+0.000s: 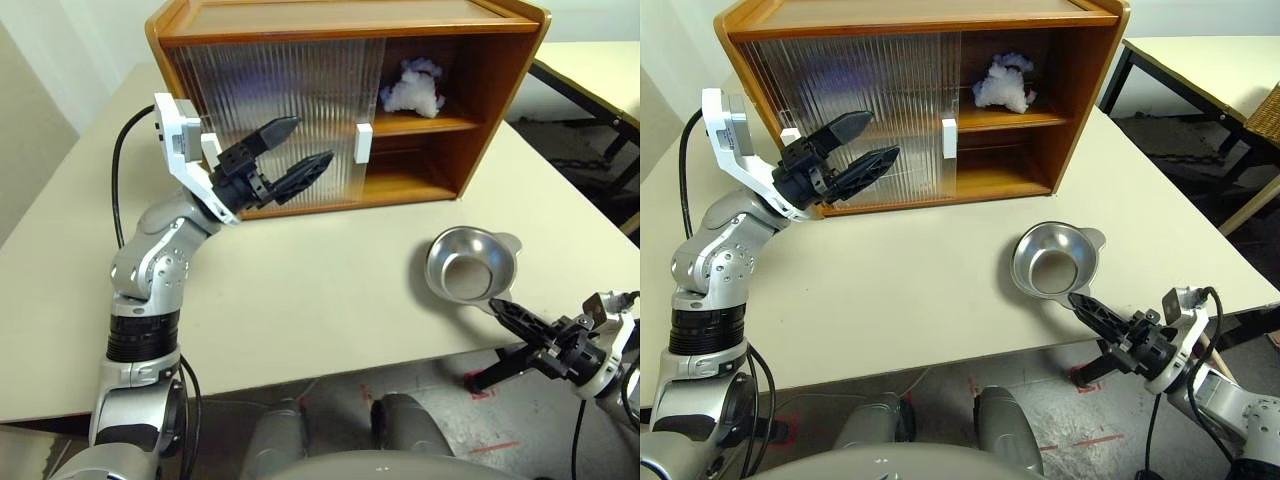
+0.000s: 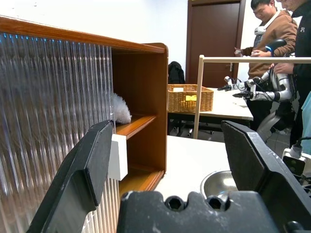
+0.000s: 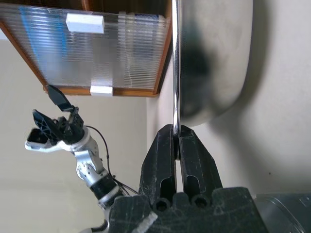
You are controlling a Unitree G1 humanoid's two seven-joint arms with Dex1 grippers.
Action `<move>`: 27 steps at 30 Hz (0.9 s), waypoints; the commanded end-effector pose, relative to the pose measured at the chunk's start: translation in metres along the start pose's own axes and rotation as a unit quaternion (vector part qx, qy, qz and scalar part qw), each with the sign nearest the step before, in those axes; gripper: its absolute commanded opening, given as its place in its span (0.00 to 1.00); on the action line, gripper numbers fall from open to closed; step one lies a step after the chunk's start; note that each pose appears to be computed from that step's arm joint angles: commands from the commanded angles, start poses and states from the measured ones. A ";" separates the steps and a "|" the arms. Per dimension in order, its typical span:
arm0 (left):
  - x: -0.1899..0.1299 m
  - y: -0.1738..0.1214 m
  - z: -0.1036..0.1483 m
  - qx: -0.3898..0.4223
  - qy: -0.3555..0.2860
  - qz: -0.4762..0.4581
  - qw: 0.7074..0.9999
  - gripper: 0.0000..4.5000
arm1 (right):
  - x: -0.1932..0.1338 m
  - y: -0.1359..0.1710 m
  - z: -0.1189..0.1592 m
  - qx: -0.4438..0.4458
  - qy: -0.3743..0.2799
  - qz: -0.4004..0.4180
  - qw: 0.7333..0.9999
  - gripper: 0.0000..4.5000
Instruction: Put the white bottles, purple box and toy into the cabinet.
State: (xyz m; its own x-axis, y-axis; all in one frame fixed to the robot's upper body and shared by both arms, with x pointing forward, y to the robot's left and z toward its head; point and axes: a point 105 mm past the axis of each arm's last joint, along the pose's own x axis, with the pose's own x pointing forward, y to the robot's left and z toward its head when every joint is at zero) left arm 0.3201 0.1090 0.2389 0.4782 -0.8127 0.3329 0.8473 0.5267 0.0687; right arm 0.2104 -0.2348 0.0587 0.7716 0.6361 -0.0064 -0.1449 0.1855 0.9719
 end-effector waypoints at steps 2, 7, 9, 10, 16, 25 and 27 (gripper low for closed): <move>0.001 0.000 0.003 0.004 -0.001 -0.003 1.000 1.00 | 0.013 0.015 0.010 0.012 -0.020 0.045 0.999 0.01; -0.001 0.001 0.004 0.009 -0.001 0.001 1.000 1.00 | 0.041 0.025 0.019 0.026 -0.032 0.084 0.996 0.01; -0.001 0.001 0.005 0.009 -0.001 0.002 1.000 1.00 | 0.046 0.027 0.021 0.031 -0.036 0.090 0.995 0.01; -0.001 0.002 0.005 0.010 -0.001 0.002 1.000 1.00 | 0.053 0.028 0.023 0.034 -0.036 0.095 0.994 0.01; -0.002 0.003 0.008 0.015 -0.001 0.005 1.000 1.00 | 0.083 0.030 0.036 0.056 -0.058 0.118 0.990 0.01; -0.006 0.003 0.011 0.021 0.001 0.015 1.000 1.00 | 0.121 0.022 0.053 0.064 -0.079 0.116 0.988 0.01; -0.007 0.002 0.011 0.022 0.000 0.016 1.000 1.00 | 0.130 0.023 0.058 0.063 -0.083 0.120 0.987 0.01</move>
State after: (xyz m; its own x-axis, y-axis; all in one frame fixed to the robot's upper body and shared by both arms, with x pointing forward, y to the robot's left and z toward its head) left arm 0.3202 0.1188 0.2457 0.5092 -0.7915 0.3381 0.8196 0.5658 0.0902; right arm 0.3374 -0.1912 0.0939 0.8106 0.5322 0.2444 -0.2544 -0.0559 0.9655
